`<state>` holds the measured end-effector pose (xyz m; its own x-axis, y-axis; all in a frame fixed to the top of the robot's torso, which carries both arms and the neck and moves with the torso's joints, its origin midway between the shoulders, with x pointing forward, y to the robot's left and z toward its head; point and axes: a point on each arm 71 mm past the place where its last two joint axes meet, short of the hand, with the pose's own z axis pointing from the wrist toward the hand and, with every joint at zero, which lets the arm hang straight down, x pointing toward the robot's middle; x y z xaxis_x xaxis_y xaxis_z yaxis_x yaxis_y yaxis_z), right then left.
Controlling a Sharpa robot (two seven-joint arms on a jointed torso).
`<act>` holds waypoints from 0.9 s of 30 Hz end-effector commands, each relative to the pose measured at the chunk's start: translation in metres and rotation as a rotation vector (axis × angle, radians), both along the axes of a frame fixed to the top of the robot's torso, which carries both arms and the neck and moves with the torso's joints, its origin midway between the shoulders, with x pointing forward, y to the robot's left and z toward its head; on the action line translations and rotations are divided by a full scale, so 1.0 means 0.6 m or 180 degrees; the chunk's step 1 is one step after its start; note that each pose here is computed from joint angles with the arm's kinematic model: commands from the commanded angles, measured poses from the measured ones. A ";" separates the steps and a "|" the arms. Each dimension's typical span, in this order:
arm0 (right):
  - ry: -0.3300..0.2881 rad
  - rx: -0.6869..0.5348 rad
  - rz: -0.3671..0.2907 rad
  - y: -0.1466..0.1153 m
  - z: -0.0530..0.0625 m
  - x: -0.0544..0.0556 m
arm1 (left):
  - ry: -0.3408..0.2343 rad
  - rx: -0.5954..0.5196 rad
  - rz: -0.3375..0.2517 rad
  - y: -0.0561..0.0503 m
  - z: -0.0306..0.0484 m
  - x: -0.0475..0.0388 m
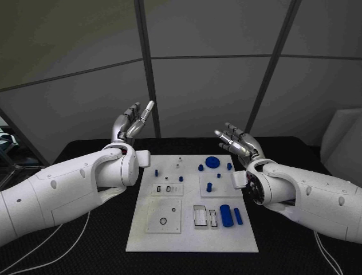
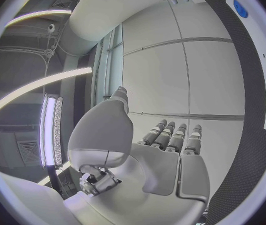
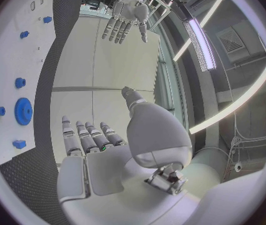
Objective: Assemble the parts on the task board
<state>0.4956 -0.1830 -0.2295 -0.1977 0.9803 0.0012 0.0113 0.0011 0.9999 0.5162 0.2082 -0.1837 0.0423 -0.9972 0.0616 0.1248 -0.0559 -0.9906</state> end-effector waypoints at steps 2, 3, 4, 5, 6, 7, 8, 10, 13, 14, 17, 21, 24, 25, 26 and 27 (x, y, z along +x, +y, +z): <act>0.0034 -0.0122 0.0556 0.019 -0.001 0.002 | -0.0144 -0.0038 -0.0102 -0.004 0.007 0.000; 0.0037 -0.0129 0.0578 0.020 -0.002 0.003 | -0.0144 -0.0038 -0.0102 -0.004 0.007 0.000; 0.0039 -0.0135 0.0594 0.020 -0.002 0.004 | -0.0144 -0.0038 -0.0102 -0.004 0.007 0.000; 0.0040 -0.0138 0.0603 0.020 -0.002 0.004 | -0.0144 -0.0038 -0.0102 -0.004 0.007 0.000; 0.0041 -0.0139 0.0606 0.021 -0.002 0.004 | -0.0144 -0.0038 -0.0102 -0.004 0.007 0.000; -0.0483 -0.0858 0.0432 -0.023 0.007 0.016 | -0.0095 -0.0044 -0.0130 0.022 0.002 0.004; -0.0537 -0.0938 0.0434 -0.024 0.008 0.017 | -0.0090 -0.0047 -0.0141 0.024 0.001 0.004; -0.0698 -0.1184 0.0449 -0.028 0.013 0.021 | -0.0085 -0.0065 -0.0208 0.029 0.001 0.003; -0.0890 -0.1495 0.0477 -0.033 0.020 0.027 | -0.0108 -0.0048 -0.0283 0.035 0.002 0.001; -0.0952 -0.1605 0.0487 -0.035 0.023 0.029 | -0.0116 -0.0040 -0.0315 0.037 0.003 -0.001; -0.1096 -0.1867 0.0536 -0.039 0.030 0.033 | -0.0123 -0.0027 -0.0394 0.041 0.005 -0.004; -0.1306 -0.2249 0.0661 -0.038 0.048 0.041 | -0.0113 -0.0024 -0.0500 0.045 0.008 -0.013; -0.1403 -0.2488 0.0736 -0.037 0.063 0.048 | -0.0104 -0.0020 -0.0591 0.044 0.012 -0.022; -0.1418 -0.2537 0.0750 -0.036 0.066 0.050 | -0.0103 -0.0019 -0.0609 0.044 0.013 -0.024; -0.1441 -0.2617 0.0770 -0.036 0.071 0.052 | -0.0101 -0.0020 -0.0639 0.042 0.014 -0.027; -0.1464 -0.2696 0.0788 -0.036 0.076 0.054 | -0.0100 -0.0021 -0.0665 0.041 0.016 -0.030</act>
